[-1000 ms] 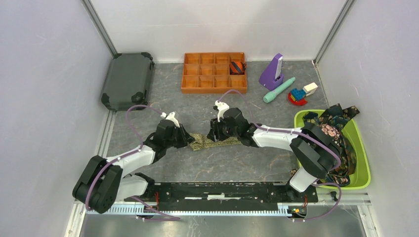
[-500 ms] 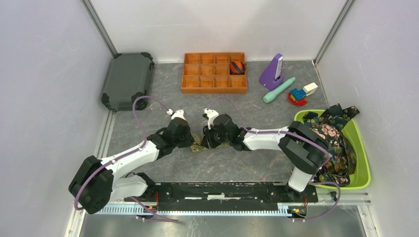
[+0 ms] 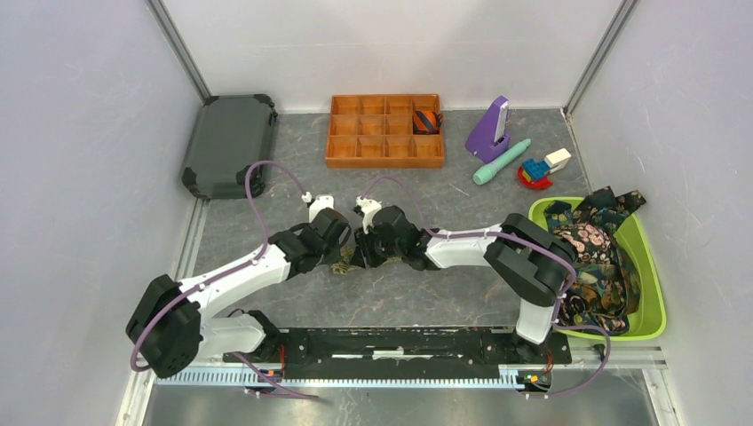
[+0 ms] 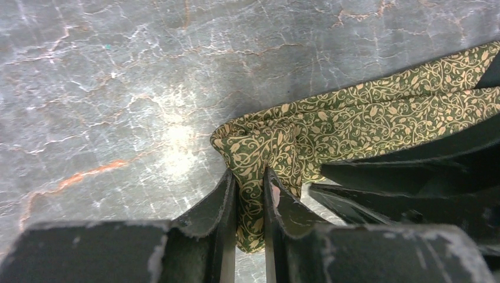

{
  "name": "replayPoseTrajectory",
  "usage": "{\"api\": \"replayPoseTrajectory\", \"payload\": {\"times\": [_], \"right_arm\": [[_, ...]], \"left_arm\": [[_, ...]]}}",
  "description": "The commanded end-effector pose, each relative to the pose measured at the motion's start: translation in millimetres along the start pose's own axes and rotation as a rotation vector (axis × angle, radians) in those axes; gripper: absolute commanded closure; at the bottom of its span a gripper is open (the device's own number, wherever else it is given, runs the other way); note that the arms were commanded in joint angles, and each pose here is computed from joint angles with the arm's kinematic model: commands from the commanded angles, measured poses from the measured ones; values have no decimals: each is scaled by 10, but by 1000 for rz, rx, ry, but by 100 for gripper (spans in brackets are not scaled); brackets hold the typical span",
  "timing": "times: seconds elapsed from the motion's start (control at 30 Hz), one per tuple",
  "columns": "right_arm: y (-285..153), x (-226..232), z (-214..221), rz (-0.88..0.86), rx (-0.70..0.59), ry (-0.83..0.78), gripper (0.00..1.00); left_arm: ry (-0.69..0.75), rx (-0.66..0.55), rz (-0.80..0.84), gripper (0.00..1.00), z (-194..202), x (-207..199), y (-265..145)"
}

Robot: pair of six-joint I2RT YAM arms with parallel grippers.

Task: Roll the ties
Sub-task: Roll the tie at the center of the board.

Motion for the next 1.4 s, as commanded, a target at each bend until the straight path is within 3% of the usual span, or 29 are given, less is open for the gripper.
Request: {"api": "replayPoseTrajectory", "payload": {"times": [0.0,0.57,0.9,1.37], "right_arm": [[-249,33,-205,7,-88,-38,73],[-1207,-768,40,269,-186,15,70],[-1363,-820,100,282,-214,17,70],[-1492,-855,157,286,-244,19,70]], "left_arm": [[72,-15,-97,85,-113,54,-78],[264,47,-363,85,-231,-3,20],[400,82,-543,85,-219,-138,160],[557,135,-642,80,-110,-614,444]]}}
Point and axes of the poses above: each gripper's point midway between its finger pads, its own y axis out along the fingers, its own x axis along the line the jaws close on, z = x × y, the point moved 8 cm from there along -y, back along the fingers, and after that the axes turned 3 degrees about y, right-handed, at the moved point
